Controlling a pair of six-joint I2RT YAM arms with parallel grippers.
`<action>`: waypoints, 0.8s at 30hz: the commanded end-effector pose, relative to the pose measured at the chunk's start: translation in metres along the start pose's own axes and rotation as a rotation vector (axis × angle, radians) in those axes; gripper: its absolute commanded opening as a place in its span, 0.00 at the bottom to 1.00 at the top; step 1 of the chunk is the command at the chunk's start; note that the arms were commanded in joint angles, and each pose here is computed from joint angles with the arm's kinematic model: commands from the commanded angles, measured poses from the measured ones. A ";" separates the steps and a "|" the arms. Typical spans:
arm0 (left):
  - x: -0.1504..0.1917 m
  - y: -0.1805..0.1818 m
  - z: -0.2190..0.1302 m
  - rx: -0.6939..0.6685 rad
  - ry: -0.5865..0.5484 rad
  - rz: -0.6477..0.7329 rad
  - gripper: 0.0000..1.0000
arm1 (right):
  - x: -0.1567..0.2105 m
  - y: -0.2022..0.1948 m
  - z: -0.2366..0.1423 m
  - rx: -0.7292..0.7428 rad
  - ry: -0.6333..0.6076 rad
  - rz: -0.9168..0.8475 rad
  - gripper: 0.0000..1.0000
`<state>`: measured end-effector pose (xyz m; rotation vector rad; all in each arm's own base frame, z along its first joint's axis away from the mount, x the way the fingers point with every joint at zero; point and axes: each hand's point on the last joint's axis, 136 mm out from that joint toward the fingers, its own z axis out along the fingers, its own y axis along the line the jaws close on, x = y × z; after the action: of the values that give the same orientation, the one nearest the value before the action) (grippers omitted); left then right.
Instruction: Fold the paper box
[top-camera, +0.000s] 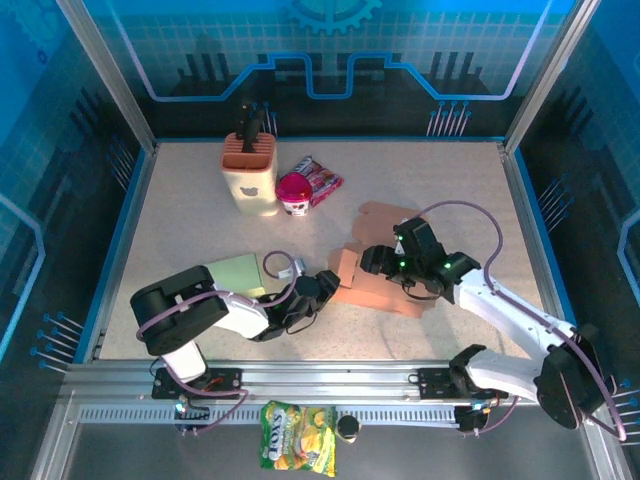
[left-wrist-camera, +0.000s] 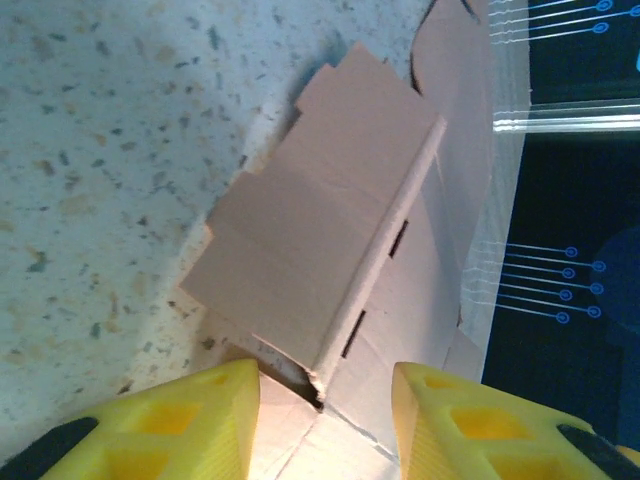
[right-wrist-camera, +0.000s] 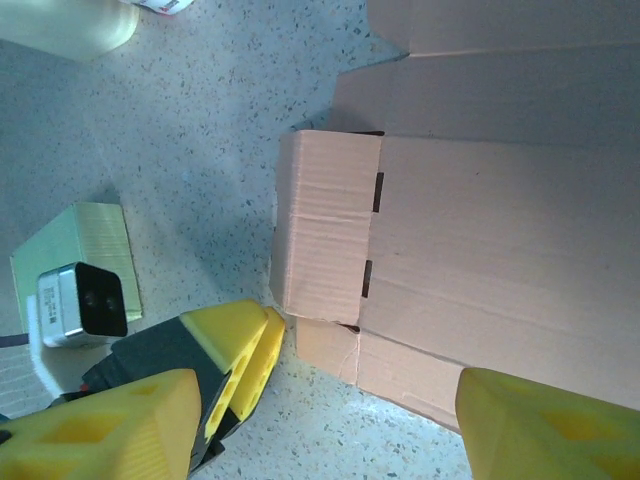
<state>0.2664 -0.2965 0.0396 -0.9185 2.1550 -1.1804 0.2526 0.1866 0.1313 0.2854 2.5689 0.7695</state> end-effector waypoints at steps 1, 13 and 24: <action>-0.003 -0.005 0.000 0.023 -0.027 -0.064 0.40 | 0.008 -0.008 -0.003 0.028 0.008 0.014 0.69; 0.000 -0.011 0.007 0.044 -0.031 -0.170 0.40 | 0.009 -0.007 -0.005 0.020 0.004 0.019 0.68; -0.003 -0.013 0.016 0.062 -0.056 -0.209 0.35 | 0.011 -0.009 -0.004 0.018 0.010 0.017 0.68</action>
<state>0.2758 -0.3044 0.0378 -1.1217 2.0700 -1.2605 0.2467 0.1830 0.1303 0.3071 2.5729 0.7730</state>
